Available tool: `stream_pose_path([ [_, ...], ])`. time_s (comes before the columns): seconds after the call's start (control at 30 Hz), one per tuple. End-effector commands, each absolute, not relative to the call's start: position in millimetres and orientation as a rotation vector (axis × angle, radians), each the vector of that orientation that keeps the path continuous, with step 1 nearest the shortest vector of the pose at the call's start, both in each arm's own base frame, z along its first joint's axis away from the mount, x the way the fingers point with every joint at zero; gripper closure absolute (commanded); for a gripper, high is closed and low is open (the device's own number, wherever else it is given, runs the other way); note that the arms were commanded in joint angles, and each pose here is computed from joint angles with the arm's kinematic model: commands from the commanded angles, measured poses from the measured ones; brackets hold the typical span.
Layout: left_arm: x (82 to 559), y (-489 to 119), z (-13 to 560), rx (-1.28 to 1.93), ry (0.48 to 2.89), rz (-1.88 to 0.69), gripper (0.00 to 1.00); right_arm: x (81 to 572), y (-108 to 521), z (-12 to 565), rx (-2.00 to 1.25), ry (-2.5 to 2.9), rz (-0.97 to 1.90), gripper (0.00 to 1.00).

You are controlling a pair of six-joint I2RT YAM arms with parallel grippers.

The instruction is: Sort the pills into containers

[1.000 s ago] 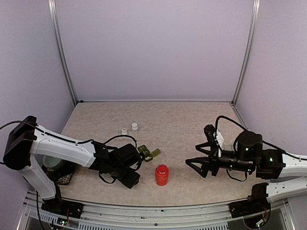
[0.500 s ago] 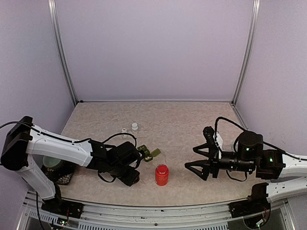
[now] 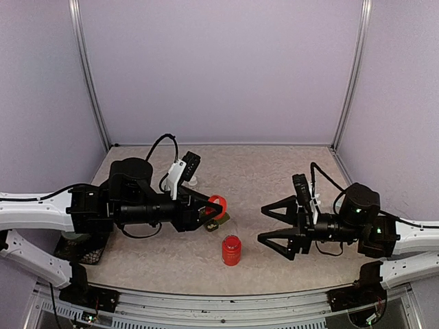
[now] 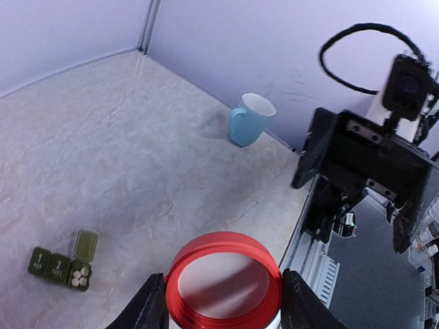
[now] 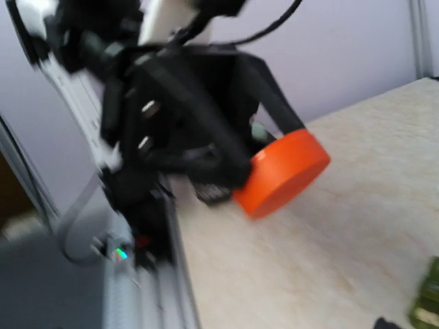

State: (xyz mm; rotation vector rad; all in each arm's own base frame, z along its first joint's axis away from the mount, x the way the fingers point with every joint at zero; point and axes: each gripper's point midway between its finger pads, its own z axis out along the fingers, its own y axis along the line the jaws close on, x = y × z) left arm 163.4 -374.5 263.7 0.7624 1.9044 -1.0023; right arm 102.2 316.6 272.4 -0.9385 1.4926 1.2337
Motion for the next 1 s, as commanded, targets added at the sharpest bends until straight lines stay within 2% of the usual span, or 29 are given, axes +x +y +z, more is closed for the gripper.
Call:
stream_pose_path([
  [0.0,138.5,-397.1,324.8,0.822,1.633,-1.136,0.6,97.4,327.3,330.7,-0.76,1.438,1.515,0.03],
  [0.33,99.5,-406.6,370.4,0.907,1.367,-1.268,0.59,104.6,307.5,361.4,-0.466,1.402,1.875,0.1],
  [0.63,83.4,-417.4,382.7,0.959,1.272,-1.342,0.59,82.2,331.9,359.7,-0.663,1.389,2.051,0.13],
  [0.97,74.0,-422.1,381.7,0.99,1.252,-1.378,0.59,73.4,336.1,374.8,-0.746,1.305,2.094,0.14],
])
